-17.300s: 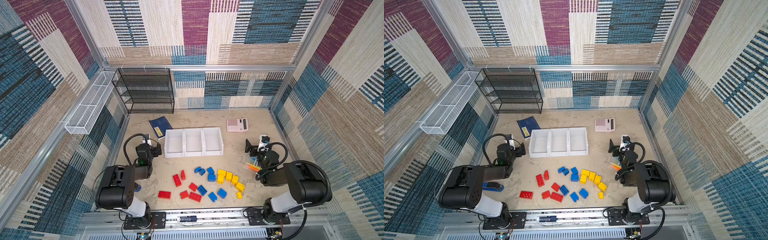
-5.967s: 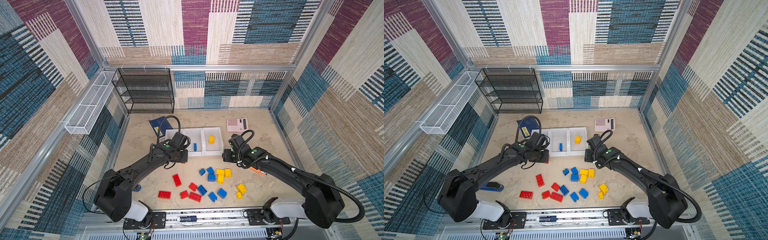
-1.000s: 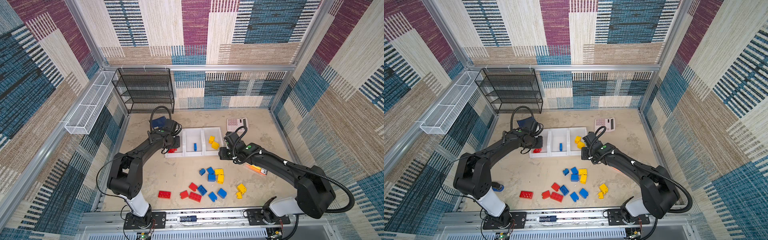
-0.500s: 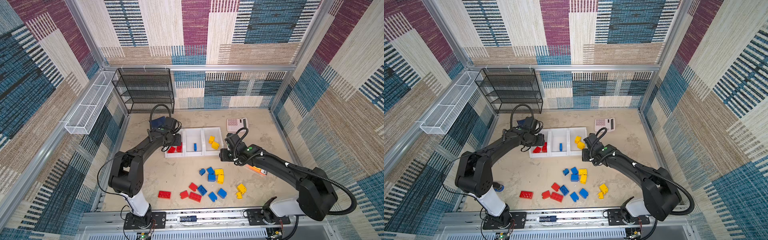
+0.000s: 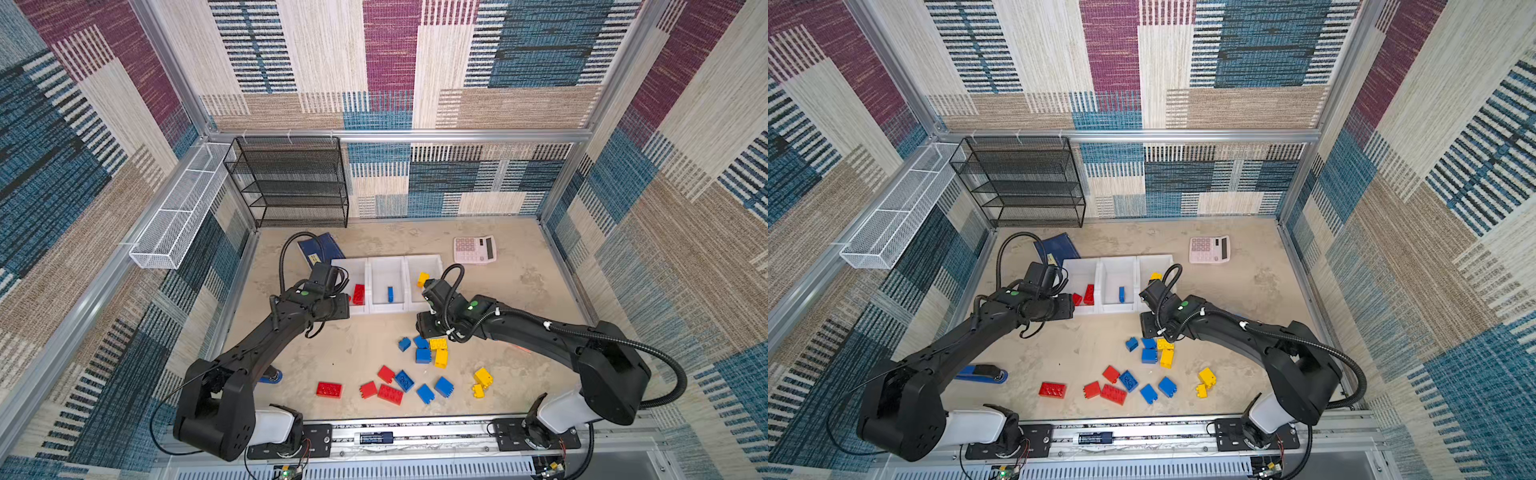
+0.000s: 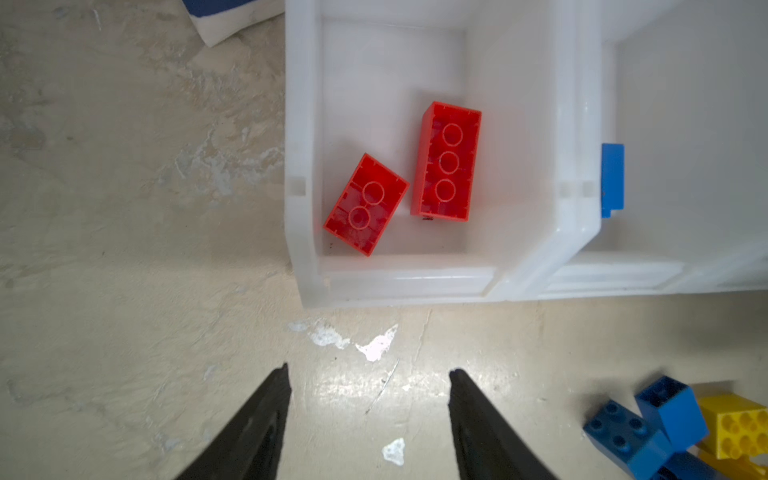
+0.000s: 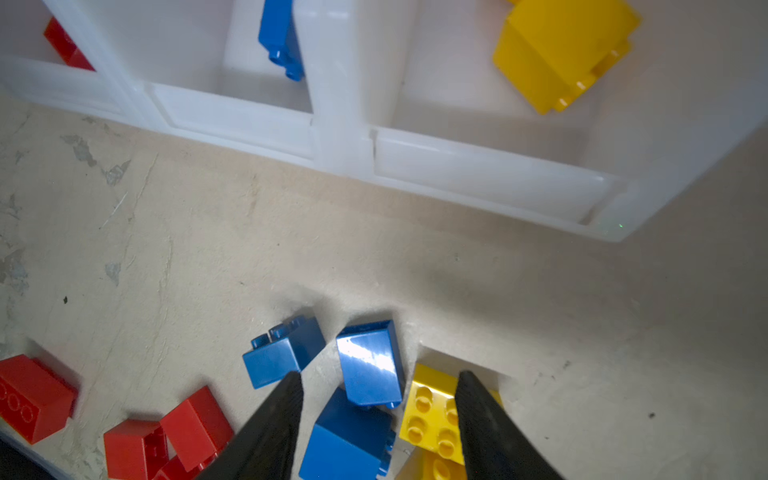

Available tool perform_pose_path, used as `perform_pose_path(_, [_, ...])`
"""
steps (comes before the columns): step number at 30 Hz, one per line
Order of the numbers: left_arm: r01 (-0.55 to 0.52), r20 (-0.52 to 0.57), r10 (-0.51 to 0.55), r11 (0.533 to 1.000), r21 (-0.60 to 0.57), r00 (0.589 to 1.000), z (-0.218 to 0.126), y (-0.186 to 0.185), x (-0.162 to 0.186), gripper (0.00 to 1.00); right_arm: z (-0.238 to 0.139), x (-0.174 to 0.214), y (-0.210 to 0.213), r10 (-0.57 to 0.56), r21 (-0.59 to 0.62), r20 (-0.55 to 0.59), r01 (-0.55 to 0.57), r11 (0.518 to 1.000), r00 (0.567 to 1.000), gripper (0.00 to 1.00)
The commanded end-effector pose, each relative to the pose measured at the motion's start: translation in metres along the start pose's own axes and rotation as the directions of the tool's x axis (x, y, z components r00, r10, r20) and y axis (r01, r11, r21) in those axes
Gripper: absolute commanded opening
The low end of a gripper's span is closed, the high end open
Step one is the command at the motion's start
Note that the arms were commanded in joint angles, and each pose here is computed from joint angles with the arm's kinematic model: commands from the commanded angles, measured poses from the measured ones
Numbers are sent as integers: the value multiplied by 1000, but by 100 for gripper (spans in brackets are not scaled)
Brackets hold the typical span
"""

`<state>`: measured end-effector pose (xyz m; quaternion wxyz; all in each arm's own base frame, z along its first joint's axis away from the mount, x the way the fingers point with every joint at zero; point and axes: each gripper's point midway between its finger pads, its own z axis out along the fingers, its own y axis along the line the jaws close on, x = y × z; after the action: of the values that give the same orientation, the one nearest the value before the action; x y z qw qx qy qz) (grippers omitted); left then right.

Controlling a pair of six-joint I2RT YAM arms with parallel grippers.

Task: Sort the legos into containers by color
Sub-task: 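Lower the right gripper onto a blue brick and close on it, then drop the blue brick in the middle compartment while the left gripper reaches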

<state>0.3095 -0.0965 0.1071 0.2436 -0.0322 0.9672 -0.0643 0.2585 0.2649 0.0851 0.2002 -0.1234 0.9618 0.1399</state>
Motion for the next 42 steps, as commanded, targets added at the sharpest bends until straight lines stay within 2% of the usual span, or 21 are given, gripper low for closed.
perform_pose_path(1, [41,0,-41,999,-27,999,-3,9,11,64,8,-2,24,-35,-37,-1,35,999,999,62])
perform_pose_path(5, [56,-1,-56,998,-18,998,-5,11,18,64,22,8,35,-101,-33,-51,99,995,994,62])
perform_pose_path(13, [60,-20,-61,998,-7,998,-1,9,23,64,31,19,48,-227,-99,-95,218,971,969,61])
perform_pose_path(19, [66,-31,-66,998,0,997,2,8,26,64,45,28,55,-253,-108,-139,239,965,958,56])
perform_pose_path(21, [66,-27,-66,998,-3,997,1,9,25,64,50,29,49,-241,-75,-152,233,970,958,54])
perform_pose_path(25, [65,-28,-65,998,2,997,1,8,26,64,56,32,40,-235,-27,-179,234,972,955,39])
perform_pose_path(27, [66,-31,-66,998,4,997,1,8,27,64,53,29,42,-236,-27,-167,235,972,957,36])
perform_pose_path(30, [67,-34,-67,998,7,997,0,7,27,64,42,15,50,-244,-43,-119,241,970,962,35])
perform_pose_path(35, [77,-41,-76,997,15,996,-1,7,30,64,22,-38,66,-297,-24,7,297,955,955,34])
perform_pose_path(42, [105,-52,-103,994,40,993,0,6,43,64,39,-114,56,-232,38,78,229,973,970,32])
